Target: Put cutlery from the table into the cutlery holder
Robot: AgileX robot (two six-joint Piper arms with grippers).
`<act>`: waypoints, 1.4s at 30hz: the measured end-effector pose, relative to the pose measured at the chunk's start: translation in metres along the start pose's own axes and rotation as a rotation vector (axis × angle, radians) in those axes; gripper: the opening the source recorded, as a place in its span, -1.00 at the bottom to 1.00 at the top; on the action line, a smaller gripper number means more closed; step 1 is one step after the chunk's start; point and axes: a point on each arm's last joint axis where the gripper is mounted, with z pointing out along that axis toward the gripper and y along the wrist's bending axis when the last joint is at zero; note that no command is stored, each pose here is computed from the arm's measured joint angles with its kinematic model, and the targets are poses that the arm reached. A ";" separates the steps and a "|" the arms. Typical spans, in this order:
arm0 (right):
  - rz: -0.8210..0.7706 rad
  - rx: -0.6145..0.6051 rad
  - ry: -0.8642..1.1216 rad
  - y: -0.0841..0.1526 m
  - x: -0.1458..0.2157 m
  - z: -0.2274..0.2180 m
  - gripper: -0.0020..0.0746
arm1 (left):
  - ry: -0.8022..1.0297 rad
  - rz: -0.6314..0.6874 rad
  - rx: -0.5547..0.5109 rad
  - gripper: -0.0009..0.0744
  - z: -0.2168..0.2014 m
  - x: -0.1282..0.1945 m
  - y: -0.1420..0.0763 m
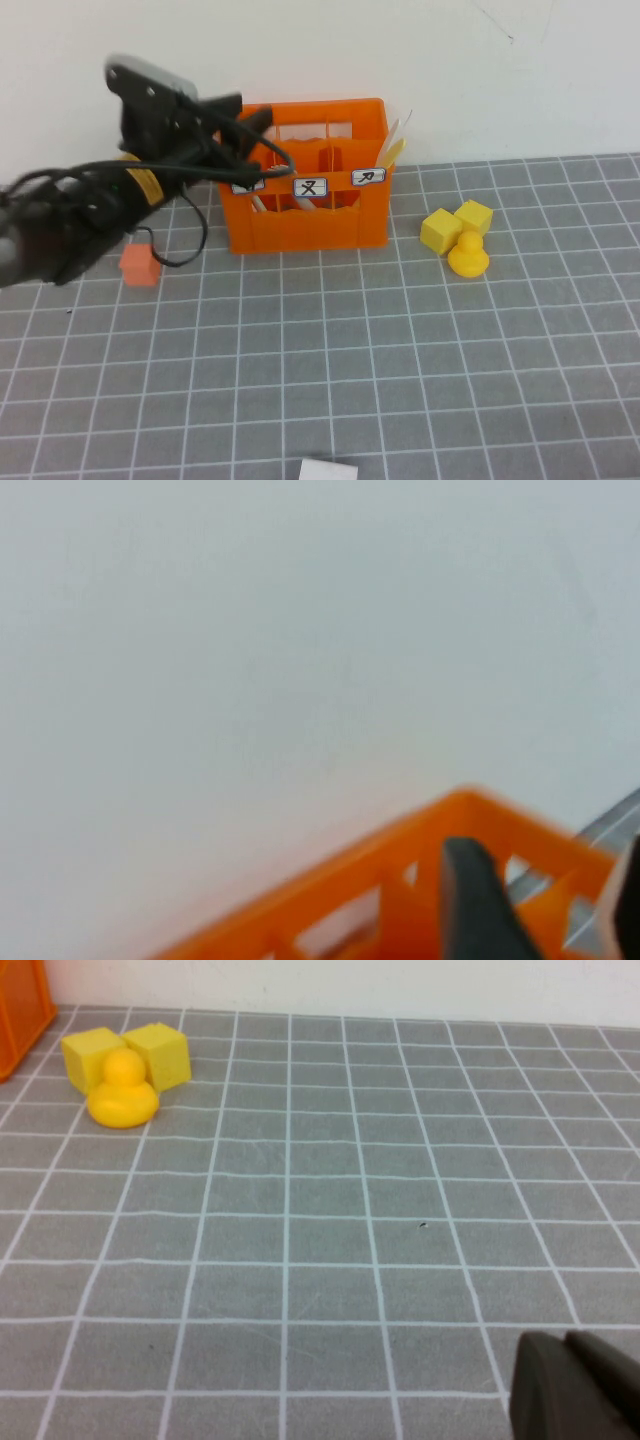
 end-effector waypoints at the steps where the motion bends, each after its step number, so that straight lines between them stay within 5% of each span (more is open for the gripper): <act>1: -0.002 0.000 0.000 0.000 0.000 0.000 -0.95 | -0.015 0.017 0.007 -0.24 -0.006 -0.011 -0.005; 4: -0.004 0.000 0.000 0.000 0.000 0.000 -0.95 | -0.026 0.101 0.037 -0.71 -0.031 -0.036 -0.020; 8: -0.004 0.000 0.000 0.000 0.000 0.000 -0.95 | 0.043 0.179 0.054 -0.92 -0.076 -0.052 -0.033; 16: -0.006 0.000 0.000 0.000 0.000 0.000 -0.95 | 0.130 0.216 -0.087 -0.97 -0.160 -0.073 -0.052; 21: -0.006 0.000 0.000 0.000 0.000 0.000 -0.95 | 0.246 0.308 -0.031 -0.97 -0.184 -0.073 -0.074; 25: -0.006 0.000 0.000 0.000 0.000 0.000 -0.95 | 0.290 0.251 -0.006 -0.97 -0.203 -0.079 -0.092; 35: -0.008 0.000 0.000 0.000 0.000 0.000 -0.95 | 0.102 0.261 -0.180 -0.98 -0.261 -0.104 -0.128; 42: -0.010 0.000 0.000 0.000 0.000 0.000 -0.95 | 0.060 0.177 -0.309 -0.98 -0.285 -0.078 -0.134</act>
